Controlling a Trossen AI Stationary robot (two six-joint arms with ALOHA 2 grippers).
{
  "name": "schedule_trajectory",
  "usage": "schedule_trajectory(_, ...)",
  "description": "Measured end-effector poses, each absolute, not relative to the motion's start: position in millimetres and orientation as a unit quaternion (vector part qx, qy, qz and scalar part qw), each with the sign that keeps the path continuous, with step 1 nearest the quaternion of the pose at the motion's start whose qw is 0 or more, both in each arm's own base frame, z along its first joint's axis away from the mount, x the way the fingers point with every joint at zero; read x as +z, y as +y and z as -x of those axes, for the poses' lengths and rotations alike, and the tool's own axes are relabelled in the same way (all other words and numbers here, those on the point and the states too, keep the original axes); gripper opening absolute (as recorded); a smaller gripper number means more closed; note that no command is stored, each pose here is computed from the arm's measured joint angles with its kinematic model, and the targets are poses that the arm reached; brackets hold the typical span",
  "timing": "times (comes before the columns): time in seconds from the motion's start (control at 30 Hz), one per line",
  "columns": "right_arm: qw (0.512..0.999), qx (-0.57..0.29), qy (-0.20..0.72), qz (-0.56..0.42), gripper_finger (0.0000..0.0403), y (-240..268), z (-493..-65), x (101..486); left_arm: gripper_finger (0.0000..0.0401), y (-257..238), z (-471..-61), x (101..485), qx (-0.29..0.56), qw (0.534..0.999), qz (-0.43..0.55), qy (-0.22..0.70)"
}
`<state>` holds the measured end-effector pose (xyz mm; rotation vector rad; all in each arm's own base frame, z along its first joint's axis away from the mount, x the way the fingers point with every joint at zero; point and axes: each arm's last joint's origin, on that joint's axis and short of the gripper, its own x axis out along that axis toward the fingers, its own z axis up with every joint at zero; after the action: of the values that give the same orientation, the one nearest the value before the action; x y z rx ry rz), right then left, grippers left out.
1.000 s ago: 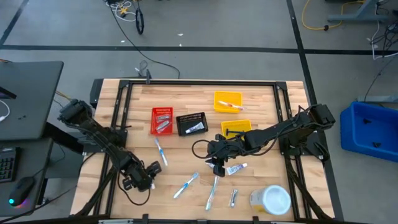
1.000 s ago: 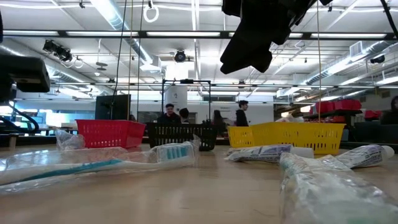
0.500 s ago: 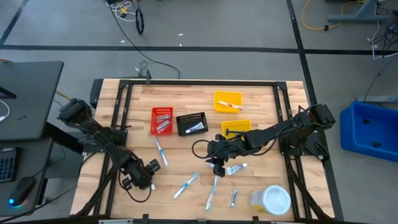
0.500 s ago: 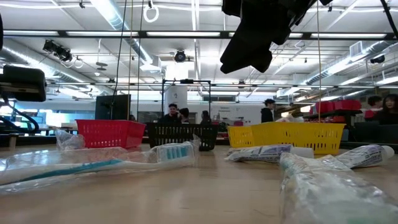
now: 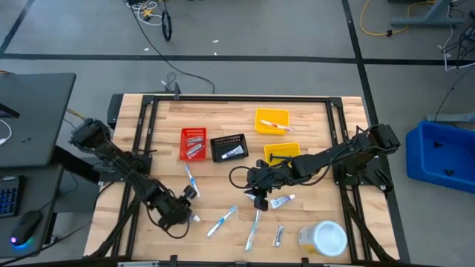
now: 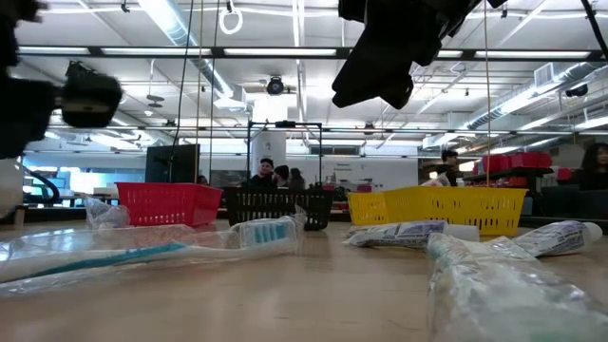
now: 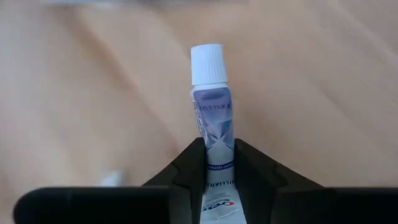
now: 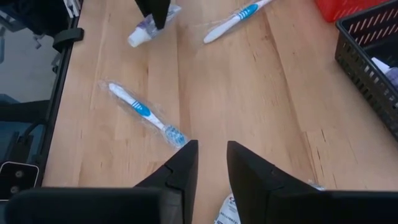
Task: Pick & Place Travel size toiletries
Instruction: Put the white toothpaste into the black bin
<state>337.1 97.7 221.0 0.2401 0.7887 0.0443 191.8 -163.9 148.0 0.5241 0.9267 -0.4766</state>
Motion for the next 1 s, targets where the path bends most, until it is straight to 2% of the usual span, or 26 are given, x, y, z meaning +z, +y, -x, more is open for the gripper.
schedule_trajectory(0.1, 0.916, 0.022, 0.383, -0.117, 0.0089, 97.7, -337.1, 221.0, 0.0078, -157.8, -202.3, 154.1, -0.168, 0.855, -0.248, 0.423)
schedule_trajectory(0.3, 0.916, 0.022, 0.383, -0.116, 0.0094, 97.7, -337.1, 221.0, 0.0077, -124.9, -237.6, 170.0, -0.020, 0.900, -0.183, 0.395)
schedule_trajectory(0.6, 0.918, 0.005, 0.379, -0.114, 0.0092, 97.1, -337.2, 221.1, 0.0077, -55.2, -279.9, 186.9, 0.108, 0.938, -0.093, 0.315)
schedule_trajectory(0.7, 0.917, 0.008, 0.383, -0.115, 0.0090, 97.2, -336.7, 220.6, 0.0077, -33.3, -287.5, 192.1, 0.133, 0.943, -0.087, 0.291)
schedule_trajectory(1.0, 0.912, 0.005, 0.394, -0.112, 0.0099, 96.6, -335.1, 219.0, 0.0077, 20.0, -291.0, 191.9, 0.121, 0.950, -0.012, 0.287)
